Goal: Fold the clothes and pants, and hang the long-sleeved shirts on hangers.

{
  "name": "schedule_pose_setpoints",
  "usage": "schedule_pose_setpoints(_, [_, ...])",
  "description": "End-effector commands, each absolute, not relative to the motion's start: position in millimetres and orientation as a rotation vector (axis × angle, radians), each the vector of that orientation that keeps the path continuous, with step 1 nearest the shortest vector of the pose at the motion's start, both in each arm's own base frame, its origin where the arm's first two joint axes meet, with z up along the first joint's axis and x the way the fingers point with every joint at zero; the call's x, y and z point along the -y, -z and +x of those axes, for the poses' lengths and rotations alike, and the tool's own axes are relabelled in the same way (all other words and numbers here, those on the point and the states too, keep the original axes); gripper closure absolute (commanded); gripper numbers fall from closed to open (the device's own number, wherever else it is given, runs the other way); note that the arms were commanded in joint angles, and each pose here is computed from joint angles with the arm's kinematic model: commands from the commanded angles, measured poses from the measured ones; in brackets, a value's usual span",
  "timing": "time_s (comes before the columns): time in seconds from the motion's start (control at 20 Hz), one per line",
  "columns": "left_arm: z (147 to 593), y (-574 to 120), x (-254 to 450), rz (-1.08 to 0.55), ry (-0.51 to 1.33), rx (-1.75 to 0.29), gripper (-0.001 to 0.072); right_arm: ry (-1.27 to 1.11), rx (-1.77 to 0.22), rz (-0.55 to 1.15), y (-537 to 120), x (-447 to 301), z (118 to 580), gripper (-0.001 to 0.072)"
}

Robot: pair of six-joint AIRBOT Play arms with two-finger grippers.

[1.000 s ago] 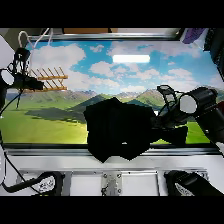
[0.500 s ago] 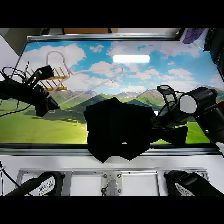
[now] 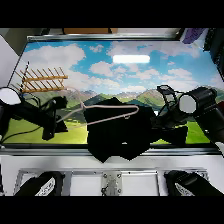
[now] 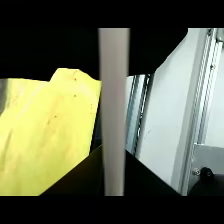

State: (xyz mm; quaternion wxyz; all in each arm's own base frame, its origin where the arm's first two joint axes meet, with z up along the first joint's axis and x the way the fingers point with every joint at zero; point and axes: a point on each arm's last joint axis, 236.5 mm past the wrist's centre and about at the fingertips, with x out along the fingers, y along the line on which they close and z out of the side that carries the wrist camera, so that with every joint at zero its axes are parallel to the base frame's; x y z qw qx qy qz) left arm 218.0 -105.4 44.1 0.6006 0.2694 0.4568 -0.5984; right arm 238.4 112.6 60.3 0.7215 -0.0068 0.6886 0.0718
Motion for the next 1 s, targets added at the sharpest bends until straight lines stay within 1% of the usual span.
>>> schedule_pose_setpoints(0.0, [198,-10,131,0.690,1.440,-1.026,0.0686,-0.158,-1.522,-0.014,-60,-112,238,0.0686])
schedule_pose_setpoints(0.1, [199,-1,144,0.731,1.448,-0.994,0.0685,-0.158,-1.522,-0.014,-60,-112,238,0.0686])
schedule_pose_setpoints(0.25, [215,2,154,0.777,1.403,-0.928,0.0686,-0.158,-1.523,-0.014,-60,-112,238,0.0686])
schedule_pose_setpoints(0.45, [226,7,158,0.778,1.387,-0.920,0.0685,-0.157,-1.522,-0.014,-60,-112,238,0.0686])
schedule_pose_setpoints(0.7, [230,20,178,0.793,1.480,-0.945,0.0686,-0.158,-1.522,-0.014,-60,-113,238,0.0686])
schedule_pose_setpoints(0.95, [220,31,190,0.791,1.572,-0.996,0.0686,-0.158,-1.522,-0.014,-60,-112,238,0.0686])
